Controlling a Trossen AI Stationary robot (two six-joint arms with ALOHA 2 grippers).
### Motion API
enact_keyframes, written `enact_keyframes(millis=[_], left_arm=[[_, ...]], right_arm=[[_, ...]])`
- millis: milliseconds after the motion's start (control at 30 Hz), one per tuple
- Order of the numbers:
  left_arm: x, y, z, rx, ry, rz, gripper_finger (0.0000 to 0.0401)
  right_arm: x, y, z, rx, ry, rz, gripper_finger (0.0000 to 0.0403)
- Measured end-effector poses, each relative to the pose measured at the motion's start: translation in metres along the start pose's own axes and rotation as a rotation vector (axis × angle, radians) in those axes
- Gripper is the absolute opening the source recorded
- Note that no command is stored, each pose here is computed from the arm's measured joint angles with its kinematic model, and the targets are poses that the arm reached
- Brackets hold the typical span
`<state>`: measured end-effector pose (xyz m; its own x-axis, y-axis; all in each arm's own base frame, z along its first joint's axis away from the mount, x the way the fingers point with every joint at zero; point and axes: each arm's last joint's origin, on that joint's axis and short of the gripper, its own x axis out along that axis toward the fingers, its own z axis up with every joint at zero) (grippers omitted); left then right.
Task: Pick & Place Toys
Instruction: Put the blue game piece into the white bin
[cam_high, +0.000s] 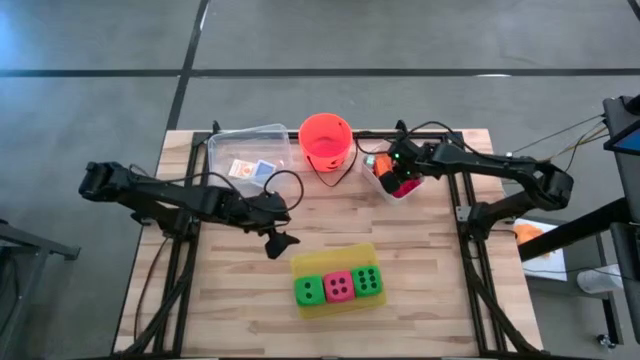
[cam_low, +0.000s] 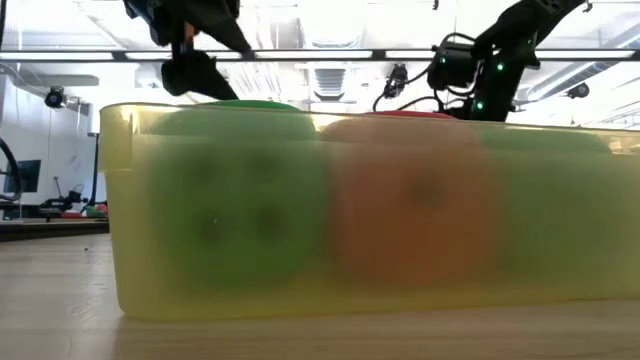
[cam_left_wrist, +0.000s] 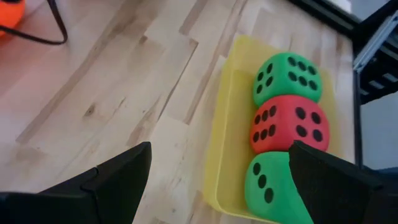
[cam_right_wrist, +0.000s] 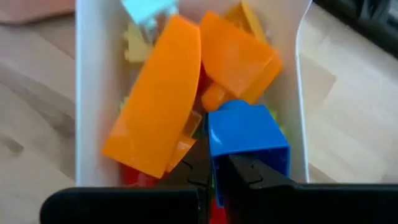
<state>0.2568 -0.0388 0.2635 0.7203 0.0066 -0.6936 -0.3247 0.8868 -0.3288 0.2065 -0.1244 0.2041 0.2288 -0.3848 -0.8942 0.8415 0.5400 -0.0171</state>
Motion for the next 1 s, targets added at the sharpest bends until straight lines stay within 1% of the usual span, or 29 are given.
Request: enact_keyframes(millis=[267, 800, 900, 1000], left_arm=[[-0.014, -0.003, 0.001, 0.006, -0.045, -0.023, 0.0365], [-0.016, -0.003, 0.001, 0.0, -0.051, -0.024, 0.0365], [-0.016, -0.003, 0.001, 0.0, -0.05, -0.023, 0.0365], [-0.016, -0.003, 0.001, 0.0, -0.049, -0.022, 0.0365]], right_arm=[[0.008, -0.002, -0.011, -0.005, 0.038, 0.008, 0.0008], [0.007, -0.001, -0.01, -0.033, 0.028, 0.014, 0.0009], [0.007, -0.001, -0.01, -0.035, 0.028, 0.015, 0.0022], [0.007, 0.0, -0.01, -0.051, 0.027, 0.015, 0.0058]])
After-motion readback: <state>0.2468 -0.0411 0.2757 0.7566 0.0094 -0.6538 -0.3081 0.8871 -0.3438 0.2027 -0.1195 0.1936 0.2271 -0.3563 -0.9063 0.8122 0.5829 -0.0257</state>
